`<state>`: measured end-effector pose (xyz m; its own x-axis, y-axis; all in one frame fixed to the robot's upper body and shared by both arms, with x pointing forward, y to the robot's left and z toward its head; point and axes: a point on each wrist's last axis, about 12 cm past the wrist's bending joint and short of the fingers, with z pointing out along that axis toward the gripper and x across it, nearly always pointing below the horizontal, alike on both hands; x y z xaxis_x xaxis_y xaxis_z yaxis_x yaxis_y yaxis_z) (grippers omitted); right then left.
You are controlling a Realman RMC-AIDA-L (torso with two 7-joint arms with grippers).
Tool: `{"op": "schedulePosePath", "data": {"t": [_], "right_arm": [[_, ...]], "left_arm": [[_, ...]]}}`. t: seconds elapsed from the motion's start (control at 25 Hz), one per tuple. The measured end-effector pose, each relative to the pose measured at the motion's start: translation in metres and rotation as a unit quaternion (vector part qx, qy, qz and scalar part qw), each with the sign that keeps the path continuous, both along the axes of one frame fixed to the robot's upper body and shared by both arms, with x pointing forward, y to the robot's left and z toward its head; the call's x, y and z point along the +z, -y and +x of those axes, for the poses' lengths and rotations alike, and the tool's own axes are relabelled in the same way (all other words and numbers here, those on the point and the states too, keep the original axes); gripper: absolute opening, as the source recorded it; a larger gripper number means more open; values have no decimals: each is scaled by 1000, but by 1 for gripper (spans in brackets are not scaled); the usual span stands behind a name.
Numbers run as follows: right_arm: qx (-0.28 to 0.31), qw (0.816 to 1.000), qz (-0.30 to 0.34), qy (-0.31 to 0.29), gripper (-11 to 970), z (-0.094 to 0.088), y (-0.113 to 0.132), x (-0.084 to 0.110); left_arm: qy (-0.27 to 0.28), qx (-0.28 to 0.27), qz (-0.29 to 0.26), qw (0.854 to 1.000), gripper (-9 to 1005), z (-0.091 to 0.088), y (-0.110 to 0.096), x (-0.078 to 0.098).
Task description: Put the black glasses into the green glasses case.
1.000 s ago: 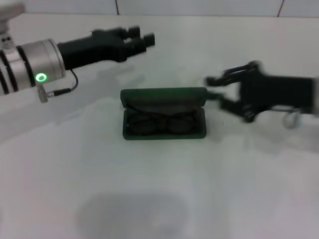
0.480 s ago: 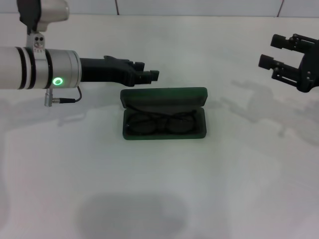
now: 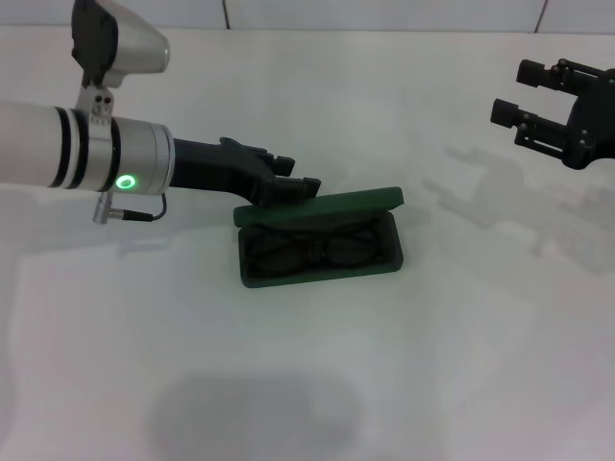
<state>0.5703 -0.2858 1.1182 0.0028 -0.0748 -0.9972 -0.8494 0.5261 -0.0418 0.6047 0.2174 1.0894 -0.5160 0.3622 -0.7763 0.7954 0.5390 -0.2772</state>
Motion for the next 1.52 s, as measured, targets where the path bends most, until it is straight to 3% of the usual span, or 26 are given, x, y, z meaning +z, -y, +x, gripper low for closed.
{"op": "schedulePosePath", "data": {"t": [0.48,0.64,0.84,1.0,1.12,1.24,1.52], "right_arm": [[-11,1000,-16,-4,608,9,-9,-3],[-7,1000,-17,-1,611,9,-10,-1],[73,997,-25,5,615,4,-29,3],[135,991,-3,-5,619,-4,-48,7],[178,984,-10,-7,621,-12,-57,6],[208,978,-26,-9,842,-14,-67,4],[235,971,-44,0,873,-16,-83,-1]], "left_arm": [[36,-43,22,998,572,-14,4,-15],[73,-51,-12,996,573,-17,4,-11],[170,-86,-140,972,572,-38,-6,15],[201,-134,-209,948,612,-61,-18,36],[215,-161,-217,938,673,-75,-25,40],[239,-182,-221,928,734,-93,-35,34],[256,-172,-239,921,875,-108,-47,31]]}}
